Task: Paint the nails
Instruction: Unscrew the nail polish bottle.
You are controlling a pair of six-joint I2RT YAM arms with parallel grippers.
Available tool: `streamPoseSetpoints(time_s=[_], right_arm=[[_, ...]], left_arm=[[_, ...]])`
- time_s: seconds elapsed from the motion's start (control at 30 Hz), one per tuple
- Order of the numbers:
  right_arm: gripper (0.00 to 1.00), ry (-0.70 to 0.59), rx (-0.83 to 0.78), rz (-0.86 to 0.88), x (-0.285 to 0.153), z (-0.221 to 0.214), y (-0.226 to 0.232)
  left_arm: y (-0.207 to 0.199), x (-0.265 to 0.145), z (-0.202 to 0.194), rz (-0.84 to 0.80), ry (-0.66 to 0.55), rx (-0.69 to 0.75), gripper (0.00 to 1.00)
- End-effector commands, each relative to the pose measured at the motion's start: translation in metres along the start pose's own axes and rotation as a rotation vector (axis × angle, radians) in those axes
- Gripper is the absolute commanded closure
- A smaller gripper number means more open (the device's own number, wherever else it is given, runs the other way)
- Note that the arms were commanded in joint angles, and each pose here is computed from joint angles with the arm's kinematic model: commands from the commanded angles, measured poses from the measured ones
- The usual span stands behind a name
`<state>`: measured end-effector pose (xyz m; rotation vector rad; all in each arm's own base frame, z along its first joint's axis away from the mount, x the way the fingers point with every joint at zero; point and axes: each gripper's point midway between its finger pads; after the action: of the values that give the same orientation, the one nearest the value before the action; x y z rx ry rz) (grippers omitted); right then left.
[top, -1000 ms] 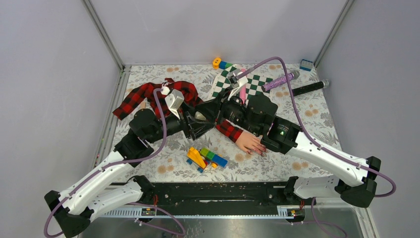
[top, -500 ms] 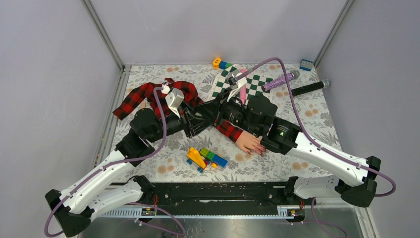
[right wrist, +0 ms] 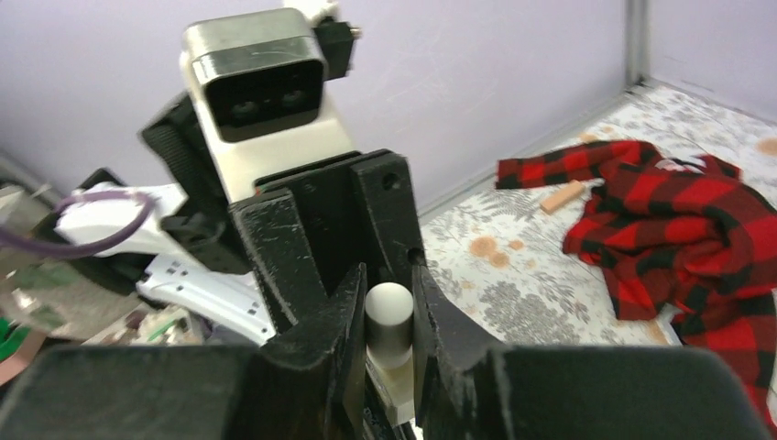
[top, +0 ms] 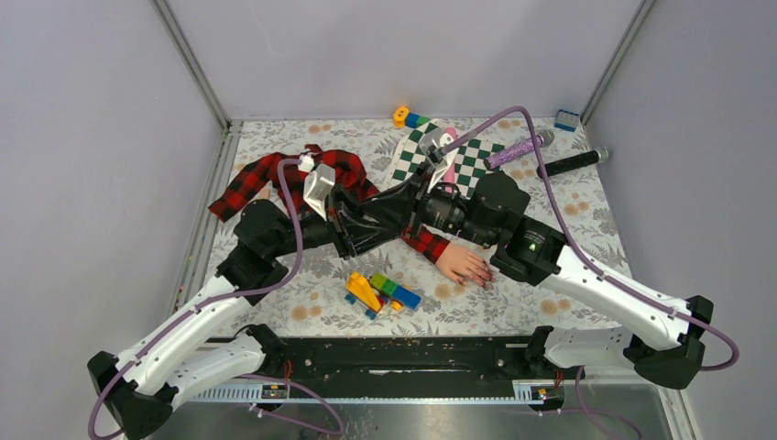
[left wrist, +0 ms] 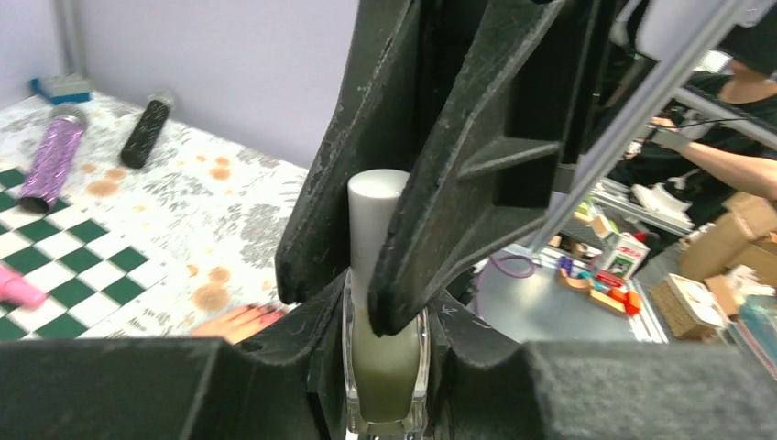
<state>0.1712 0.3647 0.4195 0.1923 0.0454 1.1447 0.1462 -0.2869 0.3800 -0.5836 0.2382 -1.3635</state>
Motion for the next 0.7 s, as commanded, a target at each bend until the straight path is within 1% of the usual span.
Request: streamPoseSetpoints(time_s=[0.0, 0.2, 0.3, 0.43, 0.53, 0.67], right_arm=[[1.00, -0.130, -0.054, 0.355, -0.035, 0.042, 0.054], [1.00, -0.178, -0.090, 0.627, -0.063, 0.058, 0.092], [1.00, -0.212, -0.110, 0.762, -0.077, 0.067, 0.110], [1.00, -0.237, -0.142, 0.944, -0.097, 0.079, 0.132], [1.00, -0.225, -0.169, 1.077, -0.112, 0.084, 0.145], [1.00, -0.224, -0.201, 1.204, -0.126, 0.093, 0.154]], left_arm=[[-0.044, -0.006, 0.013, -0.232, -0.004, 0.013, 1.00], [-0.079, -0.013, 0.013, -0.411, 0.059, 0.042, 1.00], [-0.096, -0.019, 0.012, -0.510, 0.103, 0.030, 1.00], [-0.111, -0.024, 0.014, -0.599, 0.126, 0.029, 1.00], [-0.118, -0.026, 0.017, -0.652, 0.141, 0.022, 1.00], [-0.126, -0.026, 0.020, -0.708, 0.166, 0.010, 1.00]])
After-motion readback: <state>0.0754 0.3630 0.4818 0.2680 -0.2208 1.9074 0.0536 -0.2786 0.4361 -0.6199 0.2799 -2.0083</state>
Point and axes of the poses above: each gripper's point midway between its finger pads, its own x axis out along the fingers, its own y axis along the line the jaws close on, z = x × y, and after that the axes turned 12 degrees about -x, right-handed
